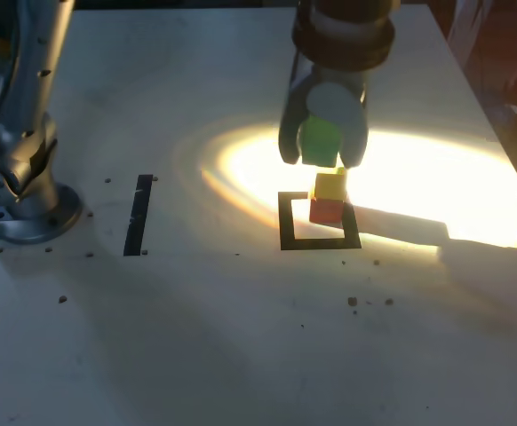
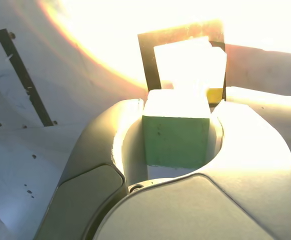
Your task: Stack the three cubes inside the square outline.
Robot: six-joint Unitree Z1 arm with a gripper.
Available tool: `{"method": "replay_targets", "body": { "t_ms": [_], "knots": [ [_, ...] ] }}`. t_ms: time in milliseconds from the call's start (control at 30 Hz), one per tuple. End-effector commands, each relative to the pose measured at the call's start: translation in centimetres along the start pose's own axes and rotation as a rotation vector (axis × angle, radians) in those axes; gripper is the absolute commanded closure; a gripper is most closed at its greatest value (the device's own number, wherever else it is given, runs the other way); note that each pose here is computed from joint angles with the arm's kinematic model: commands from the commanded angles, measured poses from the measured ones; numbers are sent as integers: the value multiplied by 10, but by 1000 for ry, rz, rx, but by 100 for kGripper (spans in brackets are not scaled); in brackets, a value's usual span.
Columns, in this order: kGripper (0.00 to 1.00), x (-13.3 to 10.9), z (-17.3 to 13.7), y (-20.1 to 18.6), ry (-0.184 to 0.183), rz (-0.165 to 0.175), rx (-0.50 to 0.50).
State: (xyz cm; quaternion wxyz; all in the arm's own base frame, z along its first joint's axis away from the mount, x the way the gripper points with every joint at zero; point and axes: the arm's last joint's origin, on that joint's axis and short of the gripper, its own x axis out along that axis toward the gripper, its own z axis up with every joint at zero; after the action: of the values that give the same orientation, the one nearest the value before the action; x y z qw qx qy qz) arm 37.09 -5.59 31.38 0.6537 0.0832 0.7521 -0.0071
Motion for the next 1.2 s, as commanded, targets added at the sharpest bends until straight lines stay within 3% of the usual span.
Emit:
{"method": "replay_targets", "body": {
  "t_ms": [0, 600, 833, 1167],
  "knots": [
    [75, 4, 3, 0, 6, -4, 0],
    [71, 12, 10, 14, 3, -3, -4],
    [51, 16, 13, 16, 13, -29, -2],
    [20, 18, 13, 18, 15, -33, -1]
  ]
}}
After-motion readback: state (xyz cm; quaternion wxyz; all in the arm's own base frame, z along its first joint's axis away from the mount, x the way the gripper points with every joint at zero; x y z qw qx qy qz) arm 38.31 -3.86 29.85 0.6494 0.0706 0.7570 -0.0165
